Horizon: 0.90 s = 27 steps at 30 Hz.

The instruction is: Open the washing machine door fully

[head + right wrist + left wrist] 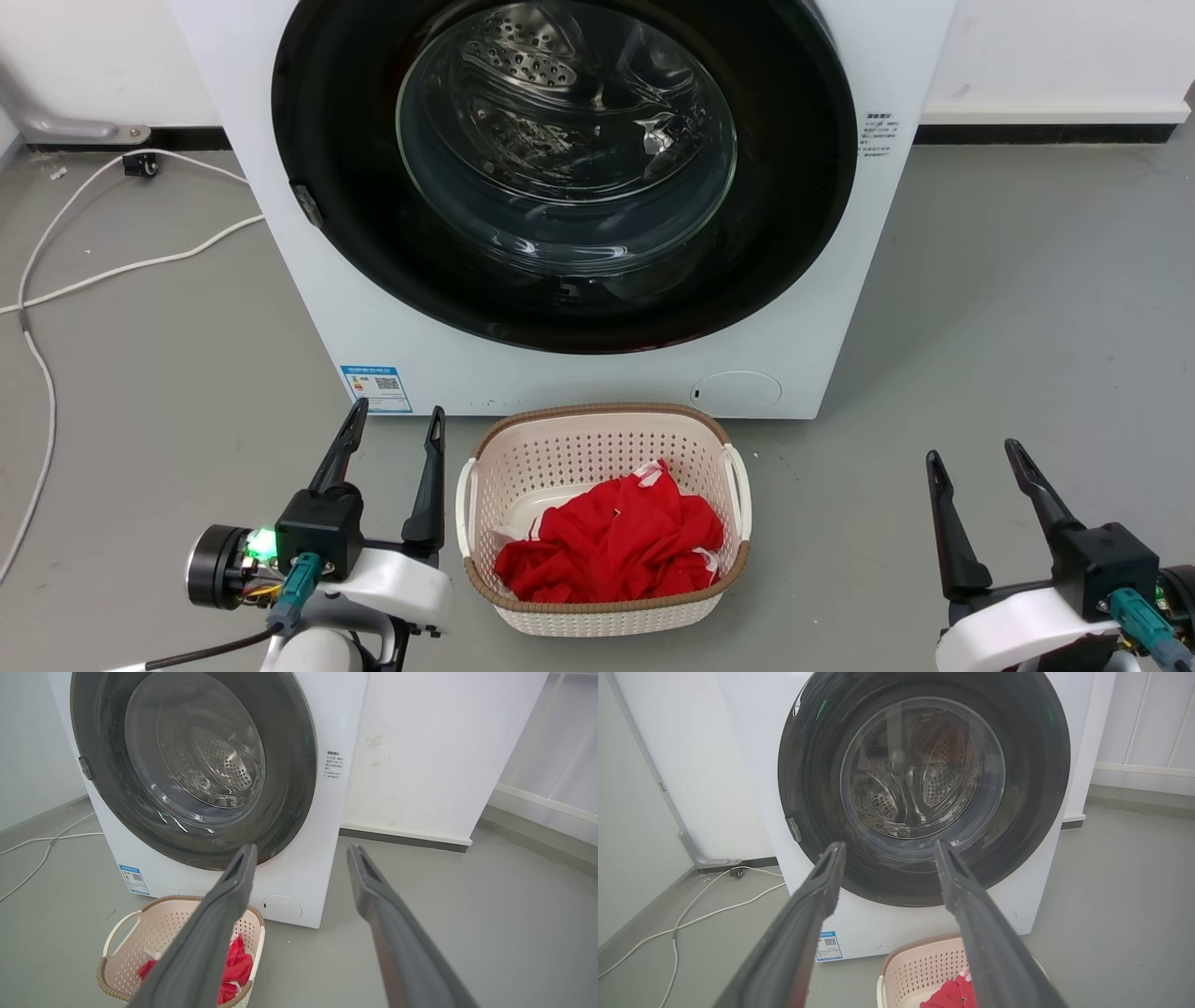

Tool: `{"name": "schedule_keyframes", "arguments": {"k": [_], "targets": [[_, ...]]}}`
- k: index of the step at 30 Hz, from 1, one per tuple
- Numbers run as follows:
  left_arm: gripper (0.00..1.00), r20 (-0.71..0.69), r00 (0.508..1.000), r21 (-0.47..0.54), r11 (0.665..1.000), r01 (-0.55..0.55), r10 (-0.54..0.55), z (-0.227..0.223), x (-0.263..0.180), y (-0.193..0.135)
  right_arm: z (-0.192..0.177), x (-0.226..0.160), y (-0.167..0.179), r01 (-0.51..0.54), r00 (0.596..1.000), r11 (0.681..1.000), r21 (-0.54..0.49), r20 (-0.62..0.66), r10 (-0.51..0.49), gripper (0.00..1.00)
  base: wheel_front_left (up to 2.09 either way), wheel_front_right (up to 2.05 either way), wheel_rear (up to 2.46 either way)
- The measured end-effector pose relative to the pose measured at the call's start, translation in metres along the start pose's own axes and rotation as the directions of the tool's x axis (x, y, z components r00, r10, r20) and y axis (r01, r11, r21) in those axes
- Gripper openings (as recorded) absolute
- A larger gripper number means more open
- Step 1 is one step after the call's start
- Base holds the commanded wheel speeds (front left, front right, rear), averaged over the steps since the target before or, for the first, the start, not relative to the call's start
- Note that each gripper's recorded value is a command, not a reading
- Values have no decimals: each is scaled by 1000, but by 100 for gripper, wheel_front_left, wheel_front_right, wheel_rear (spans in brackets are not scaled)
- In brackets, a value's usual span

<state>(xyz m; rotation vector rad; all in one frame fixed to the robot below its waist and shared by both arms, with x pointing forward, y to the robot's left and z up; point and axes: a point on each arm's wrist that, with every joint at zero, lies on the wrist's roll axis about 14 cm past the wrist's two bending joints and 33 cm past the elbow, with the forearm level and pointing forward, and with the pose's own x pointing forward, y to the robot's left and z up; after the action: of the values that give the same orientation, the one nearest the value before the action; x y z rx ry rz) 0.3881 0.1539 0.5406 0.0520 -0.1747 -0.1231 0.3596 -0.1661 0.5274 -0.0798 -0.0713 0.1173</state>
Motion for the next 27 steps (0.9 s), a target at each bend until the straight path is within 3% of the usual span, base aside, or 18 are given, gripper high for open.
{"name": "schedule_keyframes", "arguments": {"k": [1, 2, 4, 11, 15, 17, 19, 21, 23, 26, 27], "targets": [[100, 0, 1000, -1, 1000, 0, 0, 0, 0, 0, 0, 0, 0, 0, 1000, 1000, 0, -1, 0, 100, 0, 0, 0], [100, -1, 1000, -1, 1000, -1, 1, 0, 0, 0, -1, 0, 0, 1, 1000, 1000, 4, -2, -1, 44, 0, 0, 0], [100, -1, 1000, -2, 1000, -1, 1, -1, 0, 0, -1, 0, -1, 3, 1000, 1000, 9, -4, -3, 0, 0, 0, 0], [100, -5, 1000, -4, 1000, -2, 2, -2, 0, 0, -3, -1, -7, 26, 1000, 997, 79, 2, -26, 0, 0, 0, 0], [100, -6, 1000, -7, 1000, -4, 4, -3, -1, 0, -6, -2, -15, 65, 997, 966, 251, 11, -70, 0, 0, 0, 0], [100, -8, 1000, -8, 1000, -4, 4, -3, -1, 0, -9, -3, -18, 86, 995, 907, 411, 9, -99, 0, 0, 0, 0], [100, -11, 1000, -8, 1000, -4, 4, -4, -1, 0, -10, -1, -20, 96, 993, 859, 503, 11, -117, 0, 0, 0, 0], [100, -15, 1000, -7, 1000, -3, 3, -6, -1, 0, -10, 2, -21, 100, 990, 776, 622, 15, -139, 0, 0, 0, 0], [100, -19, 1000, -5, 1000, -2, 1, -7, 0, -1, -11, 6, -22, 100, 987, 671, 735, 12, -160, 0, 0, 0, 0], [100, -23, 1000, -6, 1000, 0, 0, -9, 2, -1, -2, 18, -27, 65, 979, 445, 893, 30, -202, 0, 0, 0, 0], [100, -24, 1000, -7, 1000, 0, 0, -10, 3, -1, 1, 22, -28, 50, 977, 396, 917, 38, -211, 0, 0, 0, 0]]}}
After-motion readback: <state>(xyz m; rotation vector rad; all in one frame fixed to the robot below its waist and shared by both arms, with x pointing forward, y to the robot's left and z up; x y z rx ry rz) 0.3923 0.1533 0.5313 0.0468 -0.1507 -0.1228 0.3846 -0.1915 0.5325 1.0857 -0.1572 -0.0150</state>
